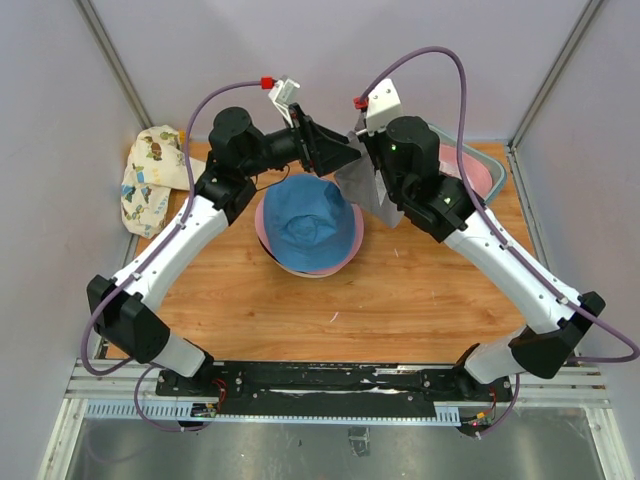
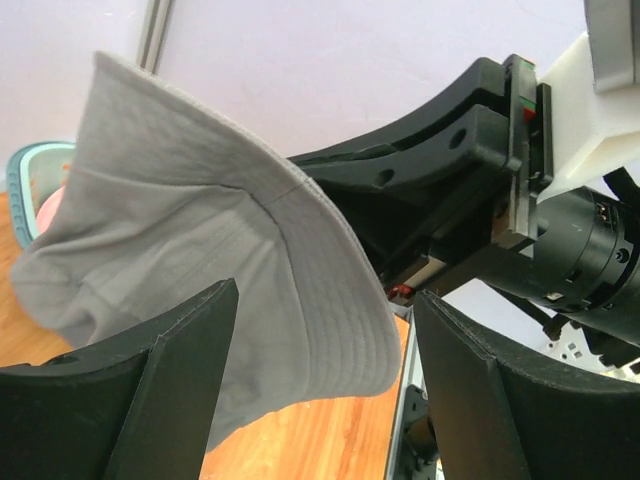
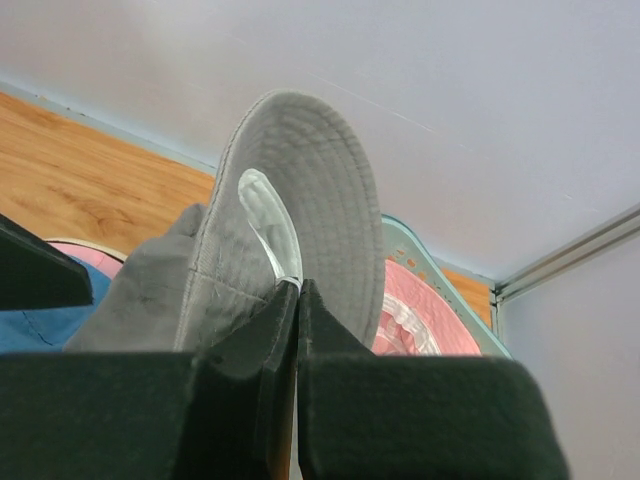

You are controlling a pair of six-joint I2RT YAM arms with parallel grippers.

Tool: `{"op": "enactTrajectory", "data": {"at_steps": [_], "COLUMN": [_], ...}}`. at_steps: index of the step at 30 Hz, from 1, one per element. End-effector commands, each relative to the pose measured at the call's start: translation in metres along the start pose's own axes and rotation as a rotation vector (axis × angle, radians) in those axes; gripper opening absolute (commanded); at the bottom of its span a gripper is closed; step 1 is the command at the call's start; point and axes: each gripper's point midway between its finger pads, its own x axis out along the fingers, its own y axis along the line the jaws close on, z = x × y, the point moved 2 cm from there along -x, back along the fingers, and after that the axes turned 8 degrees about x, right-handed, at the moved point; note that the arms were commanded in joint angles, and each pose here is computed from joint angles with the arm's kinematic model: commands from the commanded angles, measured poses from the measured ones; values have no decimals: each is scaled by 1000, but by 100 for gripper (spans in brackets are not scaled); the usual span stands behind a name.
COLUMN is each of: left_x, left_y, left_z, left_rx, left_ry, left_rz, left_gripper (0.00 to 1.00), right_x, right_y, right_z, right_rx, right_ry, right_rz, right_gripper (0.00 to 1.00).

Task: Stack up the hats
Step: Stack the hat on the hat.

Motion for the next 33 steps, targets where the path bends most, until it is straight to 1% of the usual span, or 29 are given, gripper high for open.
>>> {"op": "enactTrajectory", "data": {"at_steps": [1,7,12,14,19,21,23,27,29,33], "left_x": [9,17,19,20,28,31,35,43,46,48], "left_y": [-13,-23,-27,-29,-30,-30,-28,-19,-14,-1], "left_z": [3,-6,-15,-17,-22,-23,-27,-32,-34,-38], "left_rx": [58,56,66,68,83,99,109,142,183,269], "left_ry": [7,30,53,60,84,91,110,140,159,189], "left_rz": [-52,-98,-110,-115,-106,-91,-58,39,116,279], "left_gripper": [76,78,78,82,82,87,90,90,88,79], "right_x": [-3,-3,-3,-3,-5,-6,-7,-8,-9,-14], "right_y": [-2,0,3,4,2,1,1,1,1,-2], "right_z": [19,20,22,24,28,30,31,30,30,31], "right_rx": [17,27,52,64,84,87,88,87,90,95], "right_ry": [-44,-47,-47,-45,-40,-39,-38,-30,-30,-35], "right_rz": [-13,-3,13,19,11,9,11,8,10,7], "right_gripper": [1,1,0,1,1,1,1,1,0,0]}}
